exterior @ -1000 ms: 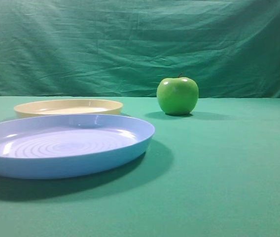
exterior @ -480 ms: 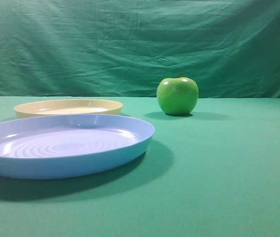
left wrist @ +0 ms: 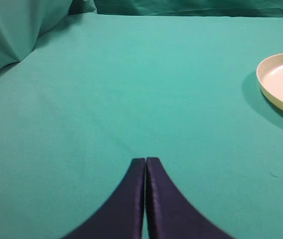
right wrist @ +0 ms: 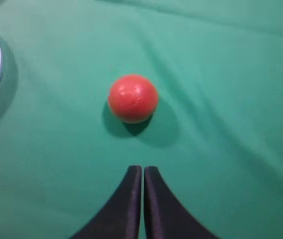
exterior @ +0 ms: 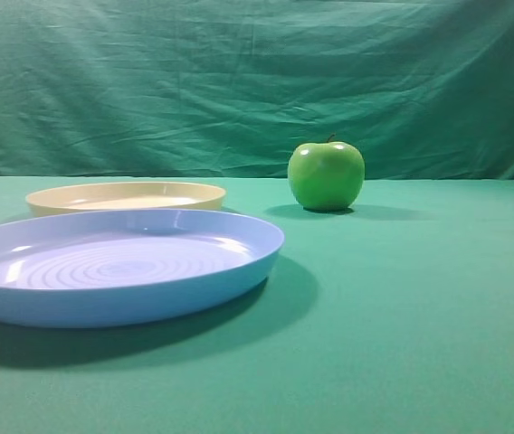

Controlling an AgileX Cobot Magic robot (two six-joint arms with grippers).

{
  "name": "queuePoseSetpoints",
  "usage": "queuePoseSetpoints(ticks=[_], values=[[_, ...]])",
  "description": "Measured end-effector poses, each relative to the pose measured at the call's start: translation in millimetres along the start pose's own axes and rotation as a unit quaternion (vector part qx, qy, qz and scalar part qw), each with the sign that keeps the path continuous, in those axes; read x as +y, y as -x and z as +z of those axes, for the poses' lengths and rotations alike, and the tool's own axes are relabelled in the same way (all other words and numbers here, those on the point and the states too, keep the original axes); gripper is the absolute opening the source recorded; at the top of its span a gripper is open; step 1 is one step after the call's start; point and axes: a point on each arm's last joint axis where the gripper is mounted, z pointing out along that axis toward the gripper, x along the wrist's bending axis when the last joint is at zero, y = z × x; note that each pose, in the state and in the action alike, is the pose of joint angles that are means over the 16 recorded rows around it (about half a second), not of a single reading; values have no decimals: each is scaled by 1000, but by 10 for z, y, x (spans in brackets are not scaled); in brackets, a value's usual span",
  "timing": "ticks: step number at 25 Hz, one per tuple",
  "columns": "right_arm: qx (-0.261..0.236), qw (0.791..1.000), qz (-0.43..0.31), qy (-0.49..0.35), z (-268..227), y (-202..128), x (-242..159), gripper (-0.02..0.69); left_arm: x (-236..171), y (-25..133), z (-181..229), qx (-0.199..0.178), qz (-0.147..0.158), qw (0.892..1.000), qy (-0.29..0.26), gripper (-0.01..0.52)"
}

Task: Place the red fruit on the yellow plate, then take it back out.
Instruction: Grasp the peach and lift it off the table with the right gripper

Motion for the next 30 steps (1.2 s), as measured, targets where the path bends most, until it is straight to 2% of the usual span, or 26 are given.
queuePoseSetpoints(ticks=[5,9,12,23,26,30], values=[[29,997,-32,-65,259,-29,136,3,0,0,0,0,0,1000,0,0],[42,993,-56,-98,491,-57,233,46,0,0,0,0,0,1000,0,0],[46,989,-70,-119,659,-80,293,128,0,0,0,0,0,1000,0,0],[51,980,-80,-174,1247,-91,434,550,0,0,0,0,0,1000,0,0],[51,978,-78,-186,1421,-80,456,619,0,0,0,0,0,1000,0,0],[46,975,-79,-200,1661,-57,475,644,0,0,0,0,0,1000,0,0]])
